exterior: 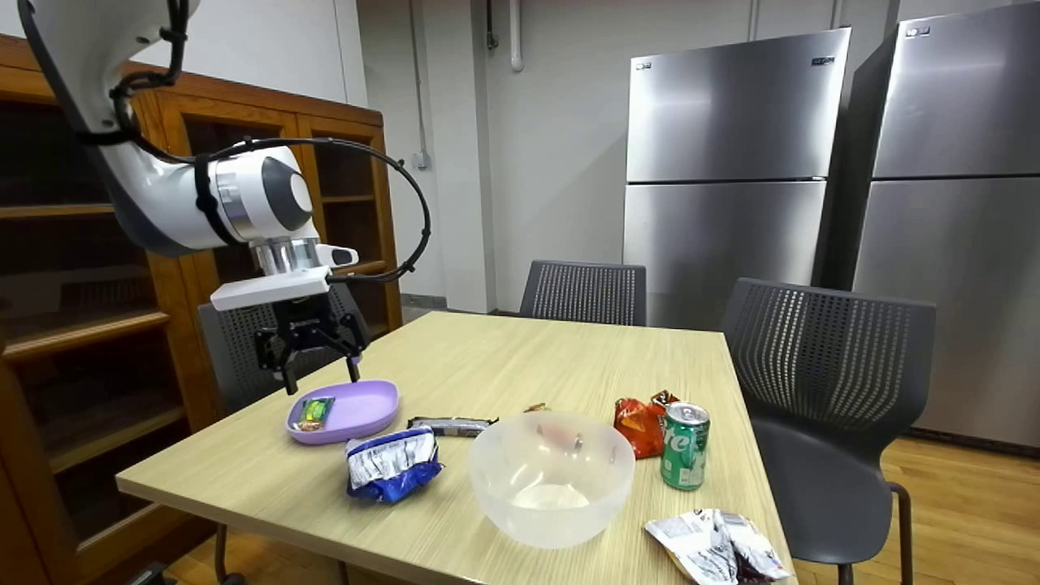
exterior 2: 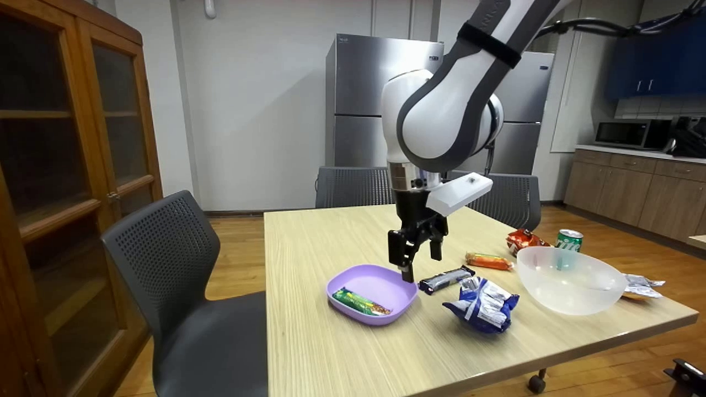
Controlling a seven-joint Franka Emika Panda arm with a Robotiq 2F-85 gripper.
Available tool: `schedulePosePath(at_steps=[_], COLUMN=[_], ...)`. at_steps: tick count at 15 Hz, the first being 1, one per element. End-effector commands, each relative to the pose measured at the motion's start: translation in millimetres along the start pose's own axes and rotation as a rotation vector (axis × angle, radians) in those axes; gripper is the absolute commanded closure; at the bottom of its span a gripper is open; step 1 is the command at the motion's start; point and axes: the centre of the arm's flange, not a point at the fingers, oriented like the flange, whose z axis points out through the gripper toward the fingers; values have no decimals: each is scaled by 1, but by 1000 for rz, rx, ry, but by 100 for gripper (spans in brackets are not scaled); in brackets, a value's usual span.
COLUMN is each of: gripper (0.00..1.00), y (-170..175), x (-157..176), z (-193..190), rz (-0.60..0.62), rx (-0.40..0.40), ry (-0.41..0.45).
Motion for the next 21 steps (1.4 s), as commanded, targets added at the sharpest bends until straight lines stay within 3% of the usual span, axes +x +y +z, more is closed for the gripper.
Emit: schedulePosePath(at_steps=[1,11,16,21], gripper=[0,0,0,0], y=[2,5,25,55], x=[-4,-8,-5,-34], z=[-1,-1,14,16], rz=[5,10,120,270], rx=[1,8,17,55], ry=[-2,-9,-42,-121])
